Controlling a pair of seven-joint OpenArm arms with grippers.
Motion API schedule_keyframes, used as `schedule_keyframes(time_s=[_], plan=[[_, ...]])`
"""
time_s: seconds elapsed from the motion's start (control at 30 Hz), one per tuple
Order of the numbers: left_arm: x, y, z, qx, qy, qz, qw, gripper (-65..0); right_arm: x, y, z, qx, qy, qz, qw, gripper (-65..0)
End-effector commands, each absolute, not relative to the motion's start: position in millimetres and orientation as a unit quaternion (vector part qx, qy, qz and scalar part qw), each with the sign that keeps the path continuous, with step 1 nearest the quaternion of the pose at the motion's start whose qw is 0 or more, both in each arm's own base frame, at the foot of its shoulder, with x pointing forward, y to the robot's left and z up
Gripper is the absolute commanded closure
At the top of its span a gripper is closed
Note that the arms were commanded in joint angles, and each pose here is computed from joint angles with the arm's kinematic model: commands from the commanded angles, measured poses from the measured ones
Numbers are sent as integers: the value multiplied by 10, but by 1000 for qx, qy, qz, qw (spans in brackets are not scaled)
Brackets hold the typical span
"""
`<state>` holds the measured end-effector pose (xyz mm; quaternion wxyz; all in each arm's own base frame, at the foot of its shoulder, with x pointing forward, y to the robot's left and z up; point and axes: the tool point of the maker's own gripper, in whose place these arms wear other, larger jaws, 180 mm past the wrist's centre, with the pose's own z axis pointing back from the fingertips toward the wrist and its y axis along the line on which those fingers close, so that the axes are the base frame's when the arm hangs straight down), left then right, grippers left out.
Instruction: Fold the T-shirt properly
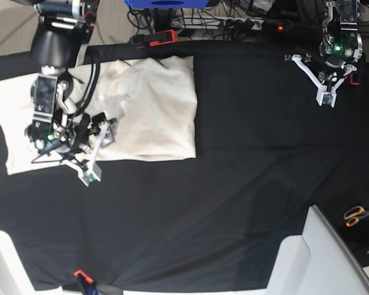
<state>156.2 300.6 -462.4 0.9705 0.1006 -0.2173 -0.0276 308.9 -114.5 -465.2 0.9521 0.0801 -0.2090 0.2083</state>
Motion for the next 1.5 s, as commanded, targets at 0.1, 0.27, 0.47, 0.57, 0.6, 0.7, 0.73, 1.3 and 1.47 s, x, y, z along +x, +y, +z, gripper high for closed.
schedule_keyframes(time_s=[0.1,0.27,0.47,0.57,0.6,0.7,0.73,1.3,1.47], plan=[[1626,3070,-4551,111,-230,-30,966,0,3290,-1066,-4562,94,-236,206,945,-356],[1621,3077,-4554,113,-228,-31,967,0,3350,-1043,-4562,99,-237,206,944,-224],[1621,3077,-4554,113,-228,-31,967,0,3441,-1084,-4493,92,-245,209,942,-9],[1628,3077,-4552,113,-229,-31,966,0,3505,-1091,-4446,89,-251,209,941,-5],[1628,3077,-4552,113,-229,-31,966,0,3518,-1090,-4436,89,-252,211,940,-5],[1628,3079,-4552,113,-229,-32,966,0,3592,-1174,-4377,78,-257,212,940,-5],[1628,3079,-4552,113,-229,-32,966,0,3605,-1182,-4366,77,-258,212,939,-5],[1674,3094,-4549,114,-231,-30,966,0,3497,-1280,-4326,58,-246,209,945,-375],[1676,3109,-4541,116,-232,-30,965,0,3127,-1687,-3814,-46,-244,205,947,-362]])
